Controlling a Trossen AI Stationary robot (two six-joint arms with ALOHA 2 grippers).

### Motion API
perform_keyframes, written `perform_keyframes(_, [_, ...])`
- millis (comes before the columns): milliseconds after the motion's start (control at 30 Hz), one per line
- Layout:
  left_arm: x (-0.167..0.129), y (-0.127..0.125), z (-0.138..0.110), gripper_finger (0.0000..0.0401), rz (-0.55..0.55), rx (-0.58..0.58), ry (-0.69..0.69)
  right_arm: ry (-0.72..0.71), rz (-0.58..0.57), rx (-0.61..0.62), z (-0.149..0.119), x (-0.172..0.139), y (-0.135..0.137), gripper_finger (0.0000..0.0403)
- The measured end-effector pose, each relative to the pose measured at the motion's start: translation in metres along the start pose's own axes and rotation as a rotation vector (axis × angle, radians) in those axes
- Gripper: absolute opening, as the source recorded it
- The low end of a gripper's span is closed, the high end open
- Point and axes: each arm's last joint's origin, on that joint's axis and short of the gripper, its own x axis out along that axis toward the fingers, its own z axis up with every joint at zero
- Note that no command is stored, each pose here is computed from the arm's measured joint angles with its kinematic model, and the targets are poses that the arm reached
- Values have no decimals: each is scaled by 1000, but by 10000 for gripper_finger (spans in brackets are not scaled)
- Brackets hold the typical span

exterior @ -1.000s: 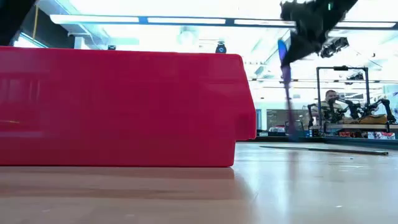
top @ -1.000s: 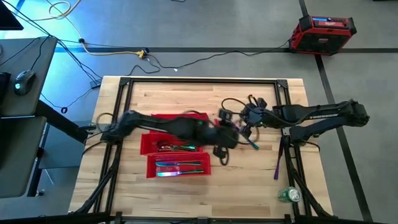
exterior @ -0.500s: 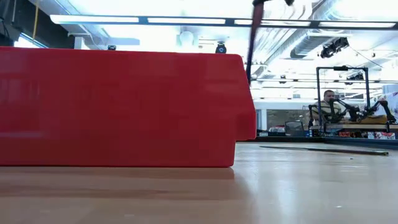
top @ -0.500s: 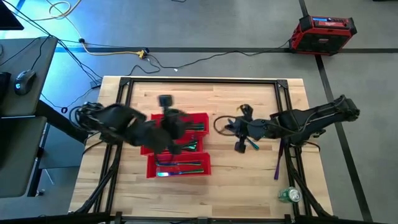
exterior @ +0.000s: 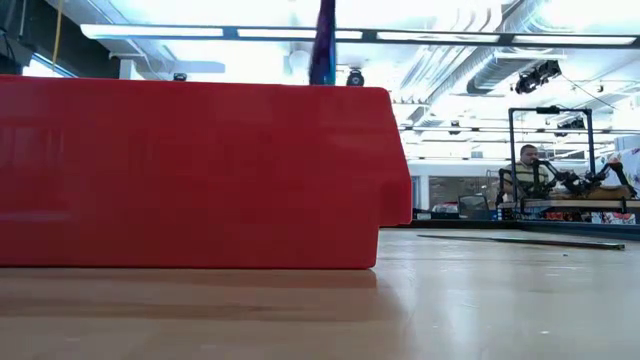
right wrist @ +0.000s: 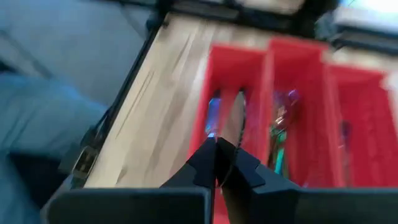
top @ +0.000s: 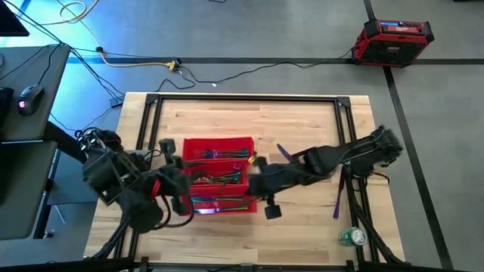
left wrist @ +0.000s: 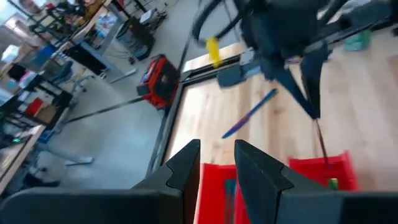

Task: Sort silverware
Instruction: Put the purple table knife into the bottom red bin

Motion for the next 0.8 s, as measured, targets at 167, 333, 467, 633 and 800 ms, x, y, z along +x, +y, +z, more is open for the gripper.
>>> perform_keyframes(167, [-19,-10,-3,83,-41,-26,-44,148,27,-10,11,30,1,0])
perform_keyframes(333, [-33,-16,-5,83,-50,-33,-87,190,49,-30,18,60,-9,0])
perform_keyframes(467, [-40,-19,-6,83,-48,-35,-110,215,111,2,17,85,-24,0])
perform_keyframes(633, [-43,-20,-7,83,-53,-31,-118,258,137,19,9,117,-45,0])
perform_keyframes(800, [-43,-20,-7,83,-51,-31,-118,244,131,25,5,133,-64,1])
